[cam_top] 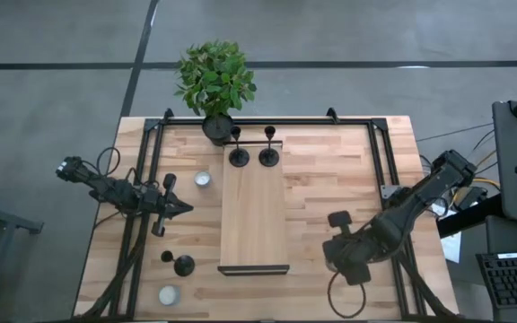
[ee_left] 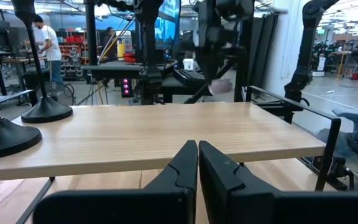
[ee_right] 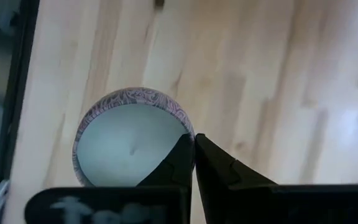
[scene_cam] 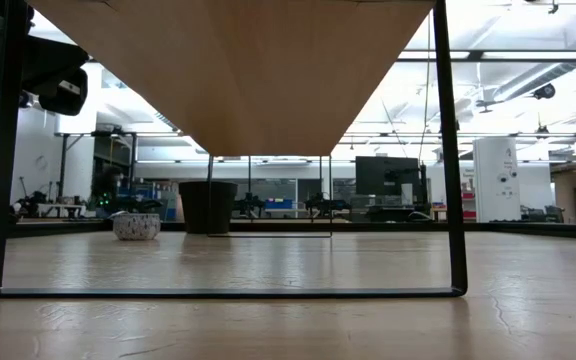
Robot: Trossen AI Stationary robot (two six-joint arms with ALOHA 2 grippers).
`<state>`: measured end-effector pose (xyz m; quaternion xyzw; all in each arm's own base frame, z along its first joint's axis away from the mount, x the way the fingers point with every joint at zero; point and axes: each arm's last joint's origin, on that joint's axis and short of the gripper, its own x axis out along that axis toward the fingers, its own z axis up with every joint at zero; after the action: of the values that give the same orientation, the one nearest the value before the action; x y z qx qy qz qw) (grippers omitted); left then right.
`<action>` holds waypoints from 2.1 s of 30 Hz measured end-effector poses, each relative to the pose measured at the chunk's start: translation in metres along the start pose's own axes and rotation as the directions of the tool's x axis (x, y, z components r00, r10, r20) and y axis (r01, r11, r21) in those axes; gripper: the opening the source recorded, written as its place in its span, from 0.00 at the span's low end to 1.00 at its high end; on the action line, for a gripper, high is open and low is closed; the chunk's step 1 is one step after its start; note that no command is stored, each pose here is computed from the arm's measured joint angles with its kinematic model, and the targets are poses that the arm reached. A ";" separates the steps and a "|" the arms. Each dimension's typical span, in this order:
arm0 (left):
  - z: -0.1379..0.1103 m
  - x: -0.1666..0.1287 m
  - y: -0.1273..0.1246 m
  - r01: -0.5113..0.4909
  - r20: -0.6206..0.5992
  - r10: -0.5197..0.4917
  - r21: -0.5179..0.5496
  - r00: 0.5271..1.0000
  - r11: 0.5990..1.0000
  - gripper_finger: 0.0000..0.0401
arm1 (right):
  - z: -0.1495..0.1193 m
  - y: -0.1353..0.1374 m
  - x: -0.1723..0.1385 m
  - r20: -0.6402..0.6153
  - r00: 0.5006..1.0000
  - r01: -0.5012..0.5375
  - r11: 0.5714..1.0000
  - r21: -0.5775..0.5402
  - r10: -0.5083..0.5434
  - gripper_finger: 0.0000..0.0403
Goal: Pick & Place candle stick holders
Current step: Put the pink scented candle on the shelf
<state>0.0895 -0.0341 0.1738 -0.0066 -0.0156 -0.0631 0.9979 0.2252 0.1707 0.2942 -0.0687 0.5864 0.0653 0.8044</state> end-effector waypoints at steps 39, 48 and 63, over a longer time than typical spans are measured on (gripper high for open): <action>0.000 0.000 0.000 0.000 -0.001 0.000 0.000 1.000 1.000 0.03 | 0.156 -0.066 0.022 0.020 1.000 -0.011 0.931 -0.364 0.020 0.02; 0.000 0.000 0.000 0.000 -0.001 0.000 0.000 1.000 1.000 0.03 | 0.168 -0.061 0.036 -0.003 0.998 -0.058 0.926 -0.374 0.061 0.02; 0.000 0.000 0.000 0.000 -0.002 0.000 0.001 1.000 1.000 0.03 | 0.165 -0.048 0.038 -0.027 0.997 -0.071 0.914 -0.399 0.066 0.02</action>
<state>0.0896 -0.0341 0.1736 -0.0061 -0.0147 -0.0630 0.9979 0.3996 0.1552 0.3095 -0.2114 0.5680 0.2111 0.7669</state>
